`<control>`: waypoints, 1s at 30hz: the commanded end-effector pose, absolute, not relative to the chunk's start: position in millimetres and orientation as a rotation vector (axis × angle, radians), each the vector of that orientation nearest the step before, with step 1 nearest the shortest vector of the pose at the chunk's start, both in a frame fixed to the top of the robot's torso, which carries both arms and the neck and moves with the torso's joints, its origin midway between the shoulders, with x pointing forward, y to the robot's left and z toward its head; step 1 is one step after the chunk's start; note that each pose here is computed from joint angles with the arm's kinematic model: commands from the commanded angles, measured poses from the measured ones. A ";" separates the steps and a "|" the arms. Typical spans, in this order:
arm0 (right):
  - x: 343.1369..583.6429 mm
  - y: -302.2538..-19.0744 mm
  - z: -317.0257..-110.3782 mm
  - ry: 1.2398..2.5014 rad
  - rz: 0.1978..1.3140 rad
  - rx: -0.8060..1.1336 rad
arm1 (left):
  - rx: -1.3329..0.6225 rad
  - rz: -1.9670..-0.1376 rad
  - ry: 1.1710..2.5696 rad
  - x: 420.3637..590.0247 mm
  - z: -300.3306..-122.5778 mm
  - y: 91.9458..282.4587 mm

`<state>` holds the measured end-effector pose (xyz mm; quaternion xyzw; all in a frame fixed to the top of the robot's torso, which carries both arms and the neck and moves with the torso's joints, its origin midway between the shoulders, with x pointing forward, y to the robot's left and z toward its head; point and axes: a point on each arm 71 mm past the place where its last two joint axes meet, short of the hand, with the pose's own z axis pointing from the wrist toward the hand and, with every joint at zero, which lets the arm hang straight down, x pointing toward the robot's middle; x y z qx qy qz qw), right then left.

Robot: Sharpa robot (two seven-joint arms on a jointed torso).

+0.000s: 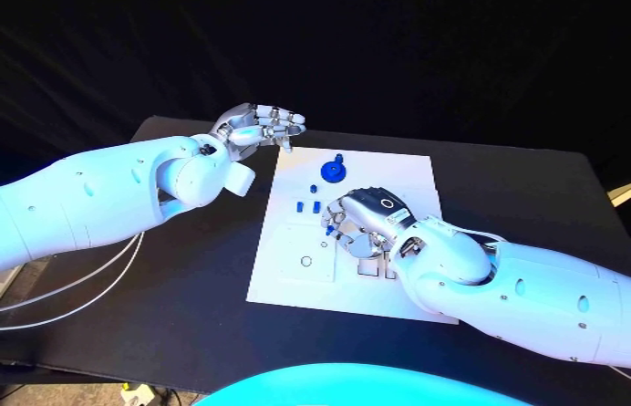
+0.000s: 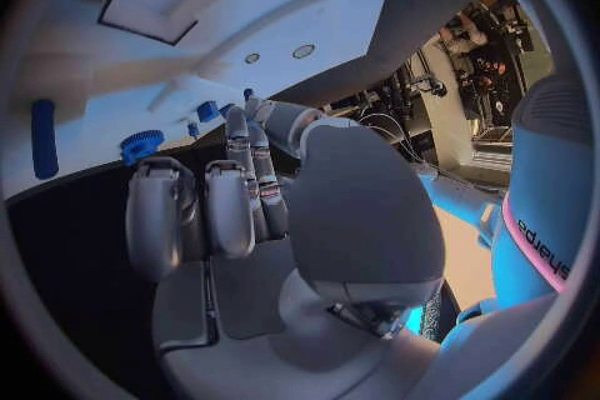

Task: Assemble the parts on the task board

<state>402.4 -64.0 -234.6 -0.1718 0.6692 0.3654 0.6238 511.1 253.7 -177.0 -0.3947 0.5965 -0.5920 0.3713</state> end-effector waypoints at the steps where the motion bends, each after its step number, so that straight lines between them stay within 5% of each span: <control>1: 401.4 -62.4 -237.9 1.546 0.840 -0.403 | -1.010 -1.527 1.528 511.0 -176.0 250.9; 30: 399.7 -55.1 -252.5 1.583 0.829 -0.414 | -1.011 -1.528 1.536 511.3 -176.5 250.4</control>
